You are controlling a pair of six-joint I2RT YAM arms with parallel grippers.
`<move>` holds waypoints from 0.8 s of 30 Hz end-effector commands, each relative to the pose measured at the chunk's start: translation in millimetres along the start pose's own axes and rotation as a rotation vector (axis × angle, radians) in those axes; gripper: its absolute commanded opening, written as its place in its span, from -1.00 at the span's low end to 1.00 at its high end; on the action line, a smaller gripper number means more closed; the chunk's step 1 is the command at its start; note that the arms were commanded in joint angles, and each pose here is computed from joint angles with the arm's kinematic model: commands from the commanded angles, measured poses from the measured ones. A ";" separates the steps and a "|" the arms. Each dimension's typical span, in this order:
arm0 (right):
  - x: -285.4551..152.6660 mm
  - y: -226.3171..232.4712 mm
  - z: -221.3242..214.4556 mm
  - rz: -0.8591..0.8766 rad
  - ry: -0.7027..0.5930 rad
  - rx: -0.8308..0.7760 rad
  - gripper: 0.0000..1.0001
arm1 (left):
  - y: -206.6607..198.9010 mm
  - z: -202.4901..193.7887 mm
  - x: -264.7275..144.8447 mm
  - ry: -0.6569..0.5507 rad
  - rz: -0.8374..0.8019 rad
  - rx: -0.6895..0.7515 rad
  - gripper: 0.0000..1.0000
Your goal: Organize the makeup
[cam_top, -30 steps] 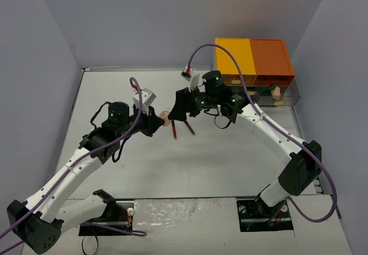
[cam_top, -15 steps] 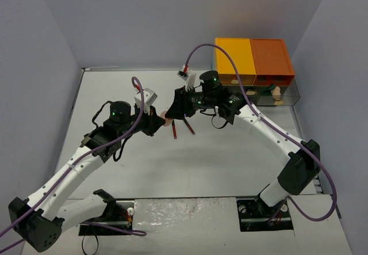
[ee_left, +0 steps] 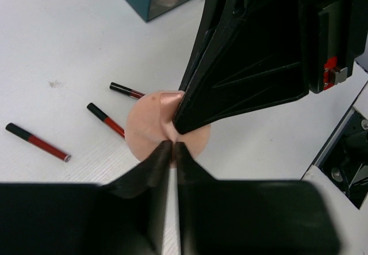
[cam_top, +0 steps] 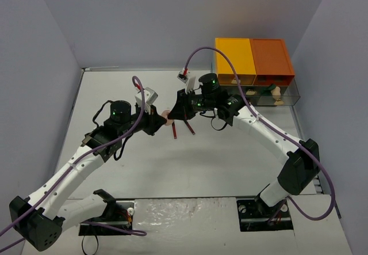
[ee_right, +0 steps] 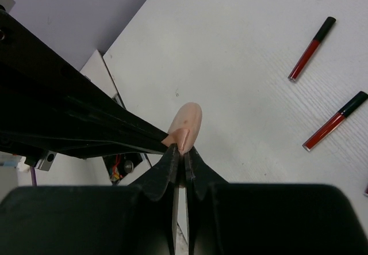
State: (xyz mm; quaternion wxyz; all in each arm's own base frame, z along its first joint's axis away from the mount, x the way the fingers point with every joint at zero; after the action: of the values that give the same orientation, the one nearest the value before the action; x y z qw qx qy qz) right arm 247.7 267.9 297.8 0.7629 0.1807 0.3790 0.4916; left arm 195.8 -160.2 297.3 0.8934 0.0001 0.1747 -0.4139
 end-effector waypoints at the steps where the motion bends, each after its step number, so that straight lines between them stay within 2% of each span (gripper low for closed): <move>1: -15.6 12.1 22.4 0.003 -0.128 -0.088 -1.00 | -1.6 31.4 -2.4 -0.116 0.024 0.031 -0.52; 2: -19.2 10.1 25.1 -0.019 -0.148 -0.096 -1.00 | -0.1 28.0 -1.9 -0.096 0.044 0.018 -0.35; 4: -34.9 2.7 33.1 -0.070 -0.206 -0.096 -1.00 | 5.1 24.3 -1.5 -0.074 0.109 0.004 0.24; 5: -44.1 -3.2 36.9 -0.103 -0.237 -0.091 -1.00 | 6.4 22.3 -1.8 -0.063 0.130 -0.004 0.45; 7: -64.0 -17.4 42.8 -0.178 -0.300 -0.070 -1.00 | 11.7 18.1 -3.9 -0.038 0.206 -0.019 0.74; 9: -86.7 -32.3 45.8 -0.276 -0.361 -0.047 -1.00 | 16.5 15.7 -8.4 -0.026 0.280 -0.026 0.93; 14: -172.3 -86.7 57.7 -0.570 -0.566 0.073 -1.00 | 38.8 2.5 -27.0 0.031 0.504 -0.058 0.94; 19: -256.3 -131.7 54.1 -0.825 -0.748 0.210 -1.00 | 66.0 -18.2 -47.6 0.085 0.654 -0.125 0.94; 22: -283.9 -156.2 52.4 -0.904 -0.794 0.285 -1.00 | 77.5 -32.7 -54.9 0.122 0.707 -0.131 0.94; 24: -289.6 -165.5 56.8 -0.899 -0.797 0.305 -1.00 | 82.0 -40.5 -56.8 0.142 0.738 -0.118 0.94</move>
State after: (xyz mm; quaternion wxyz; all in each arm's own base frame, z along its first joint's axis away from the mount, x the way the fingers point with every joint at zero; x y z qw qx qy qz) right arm 314.4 -36.5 335.5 0.9437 0.2699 0.1899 -0.0219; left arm 210.4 -73.0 268.6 0.9628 0.0241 0.2528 -0.0923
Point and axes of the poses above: each gripper's point midway between its finger pads, its own x axis out along the fingers, its own y axis along the line the jaws close on, z = x × y, the point moved 10 cm from there along -x, back along the fingers, and after that the axes turned 7 degrees about x, right-handed, at the moved point
